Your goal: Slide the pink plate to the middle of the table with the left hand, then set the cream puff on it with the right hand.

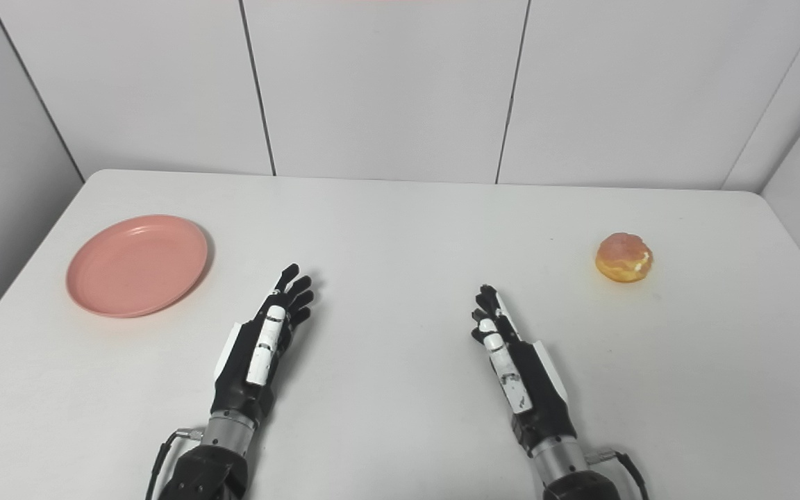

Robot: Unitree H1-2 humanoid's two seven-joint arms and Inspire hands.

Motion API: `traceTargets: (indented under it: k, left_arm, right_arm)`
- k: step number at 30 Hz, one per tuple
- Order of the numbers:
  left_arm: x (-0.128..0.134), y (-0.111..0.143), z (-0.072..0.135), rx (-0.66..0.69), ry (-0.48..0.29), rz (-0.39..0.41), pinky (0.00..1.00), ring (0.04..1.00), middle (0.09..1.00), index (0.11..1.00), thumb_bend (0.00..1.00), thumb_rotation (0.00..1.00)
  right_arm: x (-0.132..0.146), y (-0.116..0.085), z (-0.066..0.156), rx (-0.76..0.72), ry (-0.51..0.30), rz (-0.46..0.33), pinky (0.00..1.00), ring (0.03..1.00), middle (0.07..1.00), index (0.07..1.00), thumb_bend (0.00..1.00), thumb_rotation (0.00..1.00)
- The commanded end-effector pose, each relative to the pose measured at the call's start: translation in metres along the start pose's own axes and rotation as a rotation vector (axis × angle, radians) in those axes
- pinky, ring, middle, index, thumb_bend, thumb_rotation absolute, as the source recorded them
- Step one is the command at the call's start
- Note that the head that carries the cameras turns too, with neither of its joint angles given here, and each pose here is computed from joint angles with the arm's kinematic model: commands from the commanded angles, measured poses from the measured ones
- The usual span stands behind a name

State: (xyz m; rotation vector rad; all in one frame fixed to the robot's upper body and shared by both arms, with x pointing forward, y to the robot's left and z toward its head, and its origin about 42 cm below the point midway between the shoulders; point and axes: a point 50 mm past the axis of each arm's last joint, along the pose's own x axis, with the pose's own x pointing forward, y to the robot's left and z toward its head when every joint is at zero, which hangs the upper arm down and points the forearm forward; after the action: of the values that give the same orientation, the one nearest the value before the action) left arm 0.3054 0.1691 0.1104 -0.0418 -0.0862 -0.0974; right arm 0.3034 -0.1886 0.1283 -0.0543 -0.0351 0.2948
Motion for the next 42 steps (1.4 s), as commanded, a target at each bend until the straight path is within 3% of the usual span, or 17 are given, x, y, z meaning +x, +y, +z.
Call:
traceTargets:
  k: [1, 17, 29, 42]
  left_arm:
    - [-0.011, 0.007, -0.019, 0.004, 0.082, 0.006, 0.92, 0.918, 0.928, 0.922, 0.46, 1.0]
    - [-0.011, 0.003, -0.023, 0.013, 0.089, 0.002, 0.92, 0.917, 0.926, 0.921, 0.45, 1.0]
    - [-0.006, -0.026, -0.045, 0.022, 0.102, -0.019, 0.9, 0.912, 0.923, 0.917, 0.45, 1.0]
    - [-0.001, -0.044, -0.052, 0.038, 0.114, -0.017, 0.91, 0.92, 0.924, 0.918, 0.45, 1.0]
  right_arm:
    - [0.003, 0.003, 0.002, 0.007, -0.001, 0.005, 0.96, 0.972, 0.987, 0.999, 0.29, 1.0]
    - [0.001, 0.002, -0.003, 0.015, 0.002, -0.002, 0.95, 0.966, 0.98, 0.991, 0.26, 1.0]
    - [-0.003, -0.02, -0.026, 0.031, -0.016, 0.008, 1.0, 0.99, 0.999, 1.0, 0.23, 1.0]
    - [-0.004, -0.027, -0.023, 0.07, -0.019, 0.013, 1.0, 1.0, 1.0, 1.0, 0.16, 1.0]
